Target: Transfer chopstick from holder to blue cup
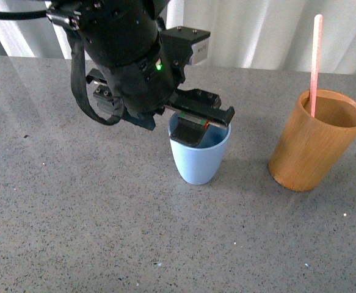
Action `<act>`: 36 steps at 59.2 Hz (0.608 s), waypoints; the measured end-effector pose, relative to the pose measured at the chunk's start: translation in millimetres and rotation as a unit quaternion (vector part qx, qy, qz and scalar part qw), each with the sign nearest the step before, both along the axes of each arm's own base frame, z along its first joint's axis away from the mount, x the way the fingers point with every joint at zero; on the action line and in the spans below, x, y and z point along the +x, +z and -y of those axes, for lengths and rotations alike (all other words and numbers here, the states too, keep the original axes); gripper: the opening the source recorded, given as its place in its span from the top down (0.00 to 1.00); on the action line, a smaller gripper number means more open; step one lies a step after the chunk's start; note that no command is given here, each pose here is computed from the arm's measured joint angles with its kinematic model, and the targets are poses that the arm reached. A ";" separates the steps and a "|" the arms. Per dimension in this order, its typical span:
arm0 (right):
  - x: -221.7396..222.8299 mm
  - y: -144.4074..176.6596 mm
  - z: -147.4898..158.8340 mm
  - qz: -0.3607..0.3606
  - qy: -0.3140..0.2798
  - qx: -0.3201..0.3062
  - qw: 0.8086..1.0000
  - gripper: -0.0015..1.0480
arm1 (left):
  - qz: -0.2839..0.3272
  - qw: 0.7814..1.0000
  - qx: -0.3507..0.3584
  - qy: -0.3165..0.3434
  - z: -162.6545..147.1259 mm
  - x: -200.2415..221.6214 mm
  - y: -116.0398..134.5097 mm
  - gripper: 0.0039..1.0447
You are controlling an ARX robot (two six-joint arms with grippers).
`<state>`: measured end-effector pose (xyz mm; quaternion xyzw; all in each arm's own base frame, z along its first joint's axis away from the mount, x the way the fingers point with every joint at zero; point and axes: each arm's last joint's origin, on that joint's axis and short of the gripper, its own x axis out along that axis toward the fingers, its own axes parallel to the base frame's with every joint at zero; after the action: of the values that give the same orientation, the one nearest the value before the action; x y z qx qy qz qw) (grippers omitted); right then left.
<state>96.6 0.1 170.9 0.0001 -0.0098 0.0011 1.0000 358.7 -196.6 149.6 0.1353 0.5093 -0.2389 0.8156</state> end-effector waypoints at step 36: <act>0.0 -0.1 0.0 0.000 0.000 0.000 1.000 0.10 | 0.344 0.898 -0.213 0.172 -94.4 -44.7 127.4 0.06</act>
<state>96.6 0.1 170.8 0.0001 -0.0096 0.0010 1.0000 314.1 -102.1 277.0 -0.0574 0.1495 -0.1367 0.9776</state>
